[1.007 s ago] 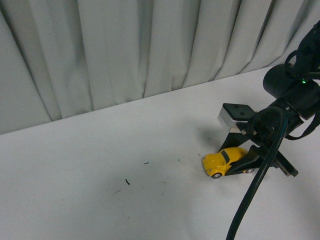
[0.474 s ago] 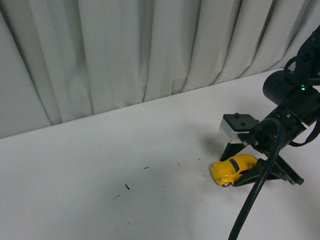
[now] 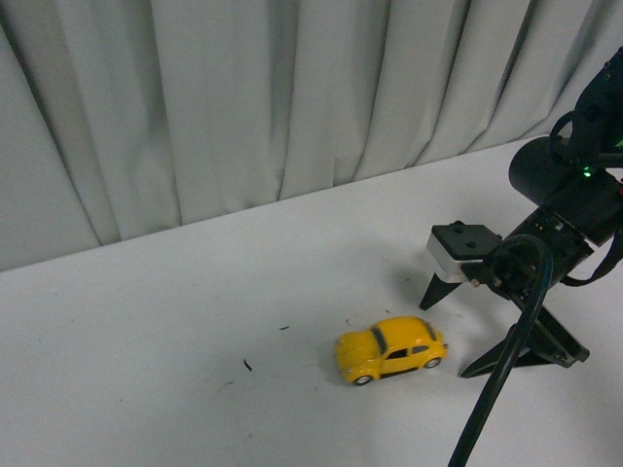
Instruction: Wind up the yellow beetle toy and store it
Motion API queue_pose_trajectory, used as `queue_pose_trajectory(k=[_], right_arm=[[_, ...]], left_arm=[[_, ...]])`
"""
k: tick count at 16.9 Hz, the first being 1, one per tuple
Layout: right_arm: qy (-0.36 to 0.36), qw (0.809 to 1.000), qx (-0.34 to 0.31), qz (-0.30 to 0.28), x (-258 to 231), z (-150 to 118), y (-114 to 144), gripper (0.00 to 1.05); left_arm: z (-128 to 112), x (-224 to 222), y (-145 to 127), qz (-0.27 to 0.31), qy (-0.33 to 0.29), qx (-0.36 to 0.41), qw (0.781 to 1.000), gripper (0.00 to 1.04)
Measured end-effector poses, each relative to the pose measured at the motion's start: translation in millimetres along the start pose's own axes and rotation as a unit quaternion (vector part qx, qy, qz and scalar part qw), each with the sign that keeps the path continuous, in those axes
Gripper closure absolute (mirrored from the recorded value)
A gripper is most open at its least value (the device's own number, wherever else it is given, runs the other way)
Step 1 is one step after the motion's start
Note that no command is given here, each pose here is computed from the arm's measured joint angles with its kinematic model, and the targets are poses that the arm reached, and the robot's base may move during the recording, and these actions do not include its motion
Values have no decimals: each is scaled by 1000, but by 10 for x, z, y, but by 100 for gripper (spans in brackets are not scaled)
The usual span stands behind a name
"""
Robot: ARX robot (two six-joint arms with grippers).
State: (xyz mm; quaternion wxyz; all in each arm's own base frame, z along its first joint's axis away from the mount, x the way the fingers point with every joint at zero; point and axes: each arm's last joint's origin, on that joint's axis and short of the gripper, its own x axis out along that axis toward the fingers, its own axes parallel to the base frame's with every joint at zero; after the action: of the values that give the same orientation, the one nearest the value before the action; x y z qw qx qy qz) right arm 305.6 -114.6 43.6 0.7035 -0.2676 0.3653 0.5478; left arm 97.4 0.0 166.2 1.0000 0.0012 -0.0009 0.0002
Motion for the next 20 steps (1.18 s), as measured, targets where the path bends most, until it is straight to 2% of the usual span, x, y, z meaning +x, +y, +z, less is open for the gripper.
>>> queue_pose_trajectory(k=[14,20], right_arm=[[7,1000,-16,3,4,137,49,7],[7,996,-67,-55,-340,441,-113,7]], left_arm=[[-1,0,0,0,0,0,1000,7],[-1,0,0,0,0,0,1000,7]])
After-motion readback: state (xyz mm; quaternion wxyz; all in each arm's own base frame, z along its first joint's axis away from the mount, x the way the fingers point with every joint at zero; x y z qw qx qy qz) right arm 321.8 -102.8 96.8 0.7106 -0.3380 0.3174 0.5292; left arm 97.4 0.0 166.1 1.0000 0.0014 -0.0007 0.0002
